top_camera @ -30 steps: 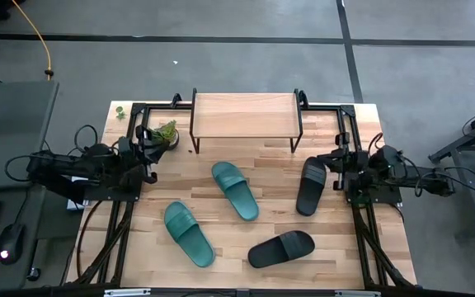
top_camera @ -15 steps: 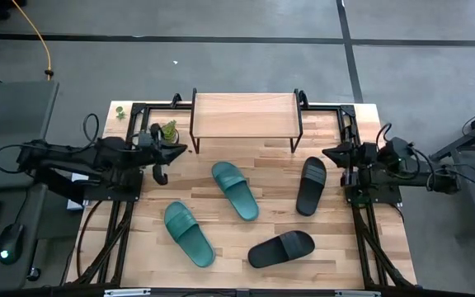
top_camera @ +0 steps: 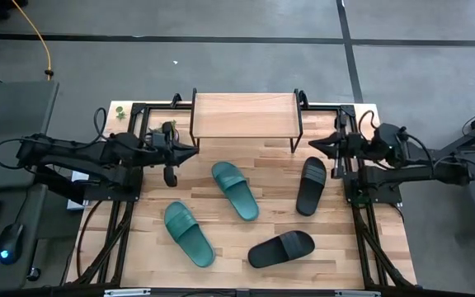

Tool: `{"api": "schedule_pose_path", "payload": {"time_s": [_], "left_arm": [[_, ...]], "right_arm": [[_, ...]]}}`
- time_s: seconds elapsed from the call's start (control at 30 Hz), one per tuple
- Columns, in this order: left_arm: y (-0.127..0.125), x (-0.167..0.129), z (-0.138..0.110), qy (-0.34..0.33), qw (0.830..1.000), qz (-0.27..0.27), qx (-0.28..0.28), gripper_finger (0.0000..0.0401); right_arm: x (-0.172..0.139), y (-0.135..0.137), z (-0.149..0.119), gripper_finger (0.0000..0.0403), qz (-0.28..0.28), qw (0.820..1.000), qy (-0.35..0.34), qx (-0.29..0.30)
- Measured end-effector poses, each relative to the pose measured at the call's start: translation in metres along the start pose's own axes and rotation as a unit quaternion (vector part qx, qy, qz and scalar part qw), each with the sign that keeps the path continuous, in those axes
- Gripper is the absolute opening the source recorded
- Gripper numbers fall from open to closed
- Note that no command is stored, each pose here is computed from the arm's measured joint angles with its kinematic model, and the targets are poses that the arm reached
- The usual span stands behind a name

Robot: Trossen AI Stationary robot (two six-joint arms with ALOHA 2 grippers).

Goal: Pick and place slides into the shelf
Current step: Put the top green slide on the shelf

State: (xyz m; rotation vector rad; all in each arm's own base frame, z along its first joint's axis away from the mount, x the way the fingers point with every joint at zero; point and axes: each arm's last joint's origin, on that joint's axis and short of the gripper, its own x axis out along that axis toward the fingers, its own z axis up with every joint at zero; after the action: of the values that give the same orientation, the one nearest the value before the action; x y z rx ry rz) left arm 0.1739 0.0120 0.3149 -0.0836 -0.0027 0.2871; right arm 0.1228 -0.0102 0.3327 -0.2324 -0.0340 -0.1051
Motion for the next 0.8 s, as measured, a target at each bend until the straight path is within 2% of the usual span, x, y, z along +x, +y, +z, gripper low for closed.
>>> {"api": "schedule_pose_path", "payload": {"time_s": [0.17, 0.33, 0.6, 0.8], "left_arm": [[0.0, -0.003, 0.005, -0.012, 1.0, -0.001, -0.003, 0.0003], [0.0, -0.003, 0.005, -0.01, 1.0, -0.001, -0.003, 0.0003], [0.0, -0.003, 0.004, -0.007, 1.0, 0.0, -0.015, 0.0003], [0.0, -0.003, 0.004, -0.007, 1.0, 0.0, -0.014, 0.0003]], "right_arm": [[0.015, -0.003, 0.019, 0.0, 0.017, 1.0, 0.0, 0.007], [0.032, -0.004, 0.027, 0.0, 0.039, 0.998, 0.038, 0.007], [0.066, 0.014, 0.014, 0.0, 0.085, 0.991, 0.107, 0.011], [0.082, 0.036, 0.003, 0.0, 0.067, 0.986, 0.152, -0.009]]}}
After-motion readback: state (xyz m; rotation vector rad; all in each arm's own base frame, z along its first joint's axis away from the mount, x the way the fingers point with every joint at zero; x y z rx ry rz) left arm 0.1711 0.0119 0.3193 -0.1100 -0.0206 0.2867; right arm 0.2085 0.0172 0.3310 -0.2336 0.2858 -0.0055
